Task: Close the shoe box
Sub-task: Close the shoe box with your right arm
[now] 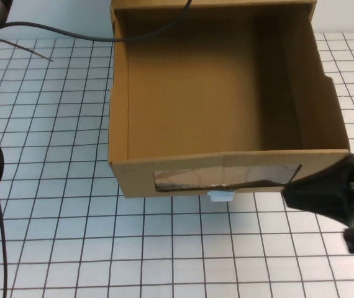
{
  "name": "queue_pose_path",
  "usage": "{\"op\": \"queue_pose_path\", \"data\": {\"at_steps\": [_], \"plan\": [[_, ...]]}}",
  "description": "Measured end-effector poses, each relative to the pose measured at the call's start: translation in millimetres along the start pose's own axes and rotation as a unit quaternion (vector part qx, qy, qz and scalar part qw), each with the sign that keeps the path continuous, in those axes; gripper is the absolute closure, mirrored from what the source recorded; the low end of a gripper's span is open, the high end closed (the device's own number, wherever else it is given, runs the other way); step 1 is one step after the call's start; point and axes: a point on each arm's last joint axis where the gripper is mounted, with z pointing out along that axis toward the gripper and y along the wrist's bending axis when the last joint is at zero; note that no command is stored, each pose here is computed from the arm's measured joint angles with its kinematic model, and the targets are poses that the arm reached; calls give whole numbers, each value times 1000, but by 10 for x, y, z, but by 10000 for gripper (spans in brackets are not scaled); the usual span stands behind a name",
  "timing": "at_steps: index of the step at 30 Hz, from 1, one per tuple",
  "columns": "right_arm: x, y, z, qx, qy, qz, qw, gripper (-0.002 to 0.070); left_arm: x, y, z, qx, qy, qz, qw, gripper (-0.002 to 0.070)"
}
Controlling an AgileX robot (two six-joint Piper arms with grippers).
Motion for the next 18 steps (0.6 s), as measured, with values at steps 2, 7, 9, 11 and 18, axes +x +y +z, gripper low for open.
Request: {"op": "queue_pose_path", "data": {"at_steps": [2, 7, 9, 11, 18], "plan": [[-47, -30, 118, -10, 14, -6, 1000, 691, -1, -7, 6, 0, 0, -1, 1000, 677], [-181, -92, 382, -27, 39, -23, 999, 691, -3, -6, 6, -1, -1, -4, 1000, 677], [-227, -117, 462, -30, 45, -29, 998, 691, -3, -7, 6, 0, -2, -4, 1000, 677], [-270, -154, 538, -30, 51, -33, 998, 691, -6, -12, 6, 2, -3, -6, 1000, 677], [-449, -318, 717, -15, 60, -55, 997, 691, -7, -13, 6, 3, -4, -7, 1000, 678]]}}
